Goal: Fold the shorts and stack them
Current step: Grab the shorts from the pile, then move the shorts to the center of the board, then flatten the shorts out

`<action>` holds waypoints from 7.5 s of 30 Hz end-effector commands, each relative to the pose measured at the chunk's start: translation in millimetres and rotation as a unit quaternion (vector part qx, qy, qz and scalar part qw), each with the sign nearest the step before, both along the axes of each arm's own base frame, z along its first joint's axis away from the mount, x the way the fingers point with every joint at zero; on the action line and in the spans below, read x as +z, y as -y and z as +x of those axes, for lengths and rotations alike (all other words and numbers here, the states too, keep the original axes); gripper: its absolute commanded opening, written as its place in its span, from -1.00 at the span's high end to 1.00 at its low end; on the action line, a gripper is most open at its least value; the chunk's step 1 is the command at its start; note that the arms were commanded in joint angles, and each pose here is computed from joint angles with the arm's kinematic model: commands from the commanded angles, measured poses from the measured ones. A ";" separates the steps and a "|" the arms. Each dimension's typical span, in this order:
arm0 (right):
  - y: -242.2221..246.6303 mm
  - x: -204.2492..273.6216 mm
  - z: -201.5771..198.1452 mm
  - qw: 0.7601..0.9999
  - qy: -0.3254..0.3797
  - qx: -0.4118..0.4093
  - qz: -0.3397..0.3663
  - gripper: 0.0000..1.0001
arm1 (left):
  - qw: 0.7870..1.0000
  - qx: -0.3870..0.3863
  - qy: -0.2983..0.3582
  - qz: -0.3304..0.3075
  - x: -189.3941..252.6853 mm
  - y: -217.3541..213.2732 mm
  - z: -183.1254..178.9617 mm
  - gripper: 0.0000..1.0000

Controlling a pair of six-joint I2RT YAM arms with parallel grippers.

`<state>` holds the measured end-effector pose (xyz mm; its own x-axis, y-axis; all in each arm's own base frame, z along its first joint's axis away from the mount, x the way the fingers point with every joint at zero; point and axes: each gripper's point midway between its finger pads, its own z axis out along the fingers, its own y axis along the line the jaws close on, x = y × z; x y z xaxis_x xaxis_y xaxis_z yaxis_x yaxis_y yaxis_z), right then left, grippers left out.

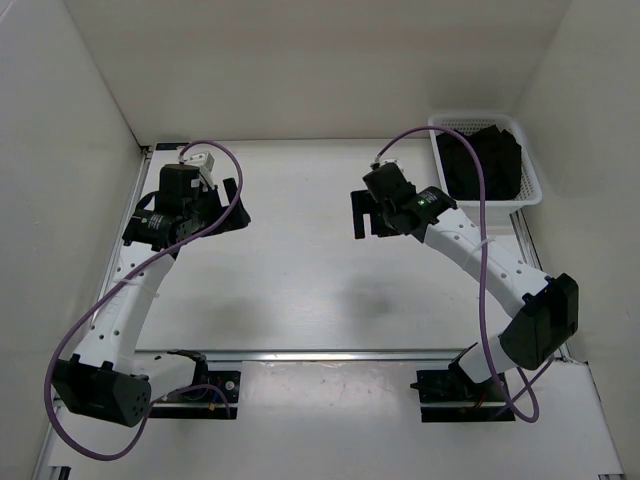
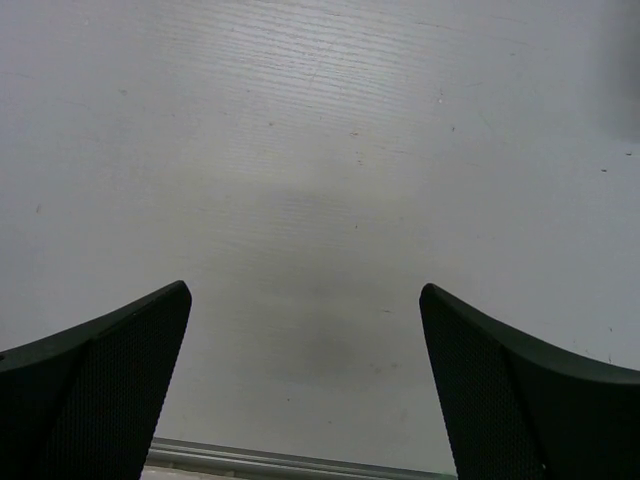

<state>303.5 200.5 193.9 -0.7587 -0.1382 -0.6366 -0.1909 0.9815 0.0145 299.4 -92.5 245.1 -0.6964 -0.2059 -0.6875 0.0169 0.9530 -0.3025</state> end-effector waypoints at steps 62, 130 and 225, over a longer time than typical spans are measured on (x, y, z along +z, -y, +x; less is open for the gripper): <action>187.2 237.5 232.8 0.921 0.260 -0.156 0.246 1.00 | 0.999 0.032 -0.041 -0.009 10.4 -7.0 53.3 -1.00; -95.5 -56.5 205.5 0.983 -0.081 0.017 0.167 1.00 | 0.956 -0.027 -0.282 -0.081 -181.5 87.1 -9.8 0.80; 97.4 -24.9 -72.4 0.961 0.040 -0.183 0.205 -0.46 | 0.986 0.027 -0.130 -0.102 -48.6 45.1 -63.2 -0.64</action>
<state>224.6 107.7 143.8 -0.7429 0.3163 -0.5900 0.1057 0.9257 0.3631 227.2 -144.1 175.8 -0.8924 -0.2843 -0.3504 -0.1053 0.8863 -0.4509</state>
